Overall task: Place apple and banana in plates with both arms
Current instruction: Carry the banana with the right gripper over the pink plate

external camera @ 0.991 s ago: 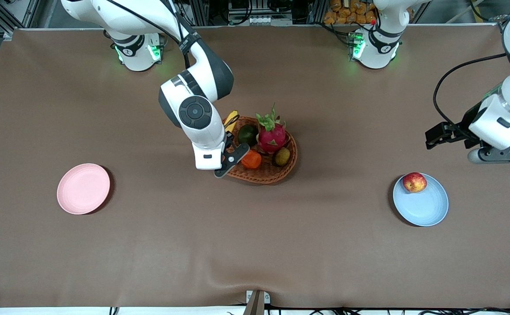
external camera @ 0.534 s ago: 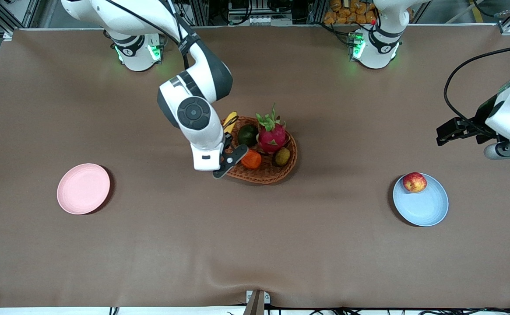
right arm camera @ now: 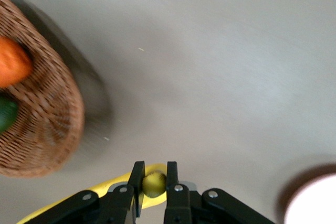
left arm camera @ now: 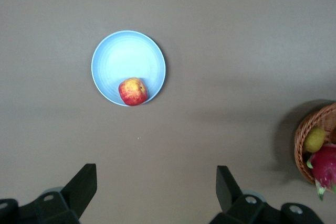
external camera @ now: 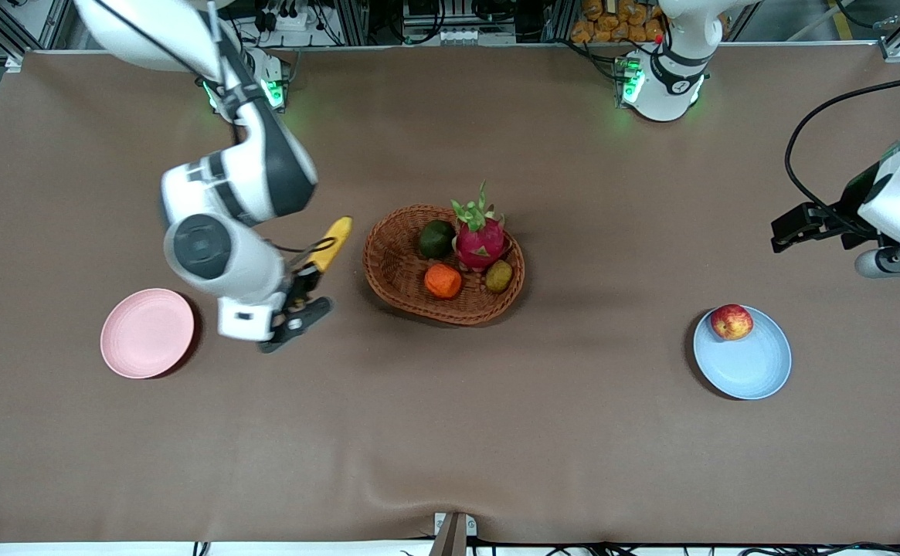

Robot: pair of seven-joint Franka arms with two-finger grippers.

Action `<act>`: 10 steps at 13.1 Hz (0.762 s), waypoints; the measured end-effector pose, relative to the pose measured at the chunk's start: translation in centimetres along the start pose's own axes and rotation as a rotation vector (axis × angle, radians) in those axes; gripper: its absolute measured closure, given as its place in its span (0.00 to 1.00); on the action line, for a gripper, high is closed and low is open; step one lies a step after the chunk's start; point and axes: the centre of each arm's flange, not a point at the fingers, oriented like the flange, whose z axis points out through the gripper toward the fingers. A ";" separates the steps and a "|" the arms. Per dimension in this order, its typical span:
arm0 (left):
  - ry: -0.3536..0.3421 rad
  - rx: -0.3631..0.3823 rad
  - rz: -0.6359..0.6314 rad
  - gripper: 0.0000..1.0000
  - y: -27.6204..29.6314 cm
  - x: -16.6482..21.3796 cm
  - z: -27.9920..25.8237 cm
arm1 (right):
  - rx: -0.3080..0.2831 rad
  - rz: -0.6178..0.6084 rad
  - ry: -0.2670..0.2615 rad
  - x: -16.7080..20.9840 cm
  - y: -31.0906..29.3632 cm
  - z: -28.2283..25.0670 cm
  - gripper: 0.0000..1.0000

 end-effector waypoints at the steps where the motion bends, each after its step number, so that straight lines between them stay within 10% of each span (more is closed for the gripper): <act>1: -0.006 0.000 0.012 0.00 0.7 -0.1 0.1 | 0.008 -0.016 -0.010 -1.0 2.7 0.1 0.79; 10: -0.037 -0.003 0.043 0.00 3.4 -0.2 1.4 | -0.163 -0.136 -0.186 -8.3 17.8 2.2 0.79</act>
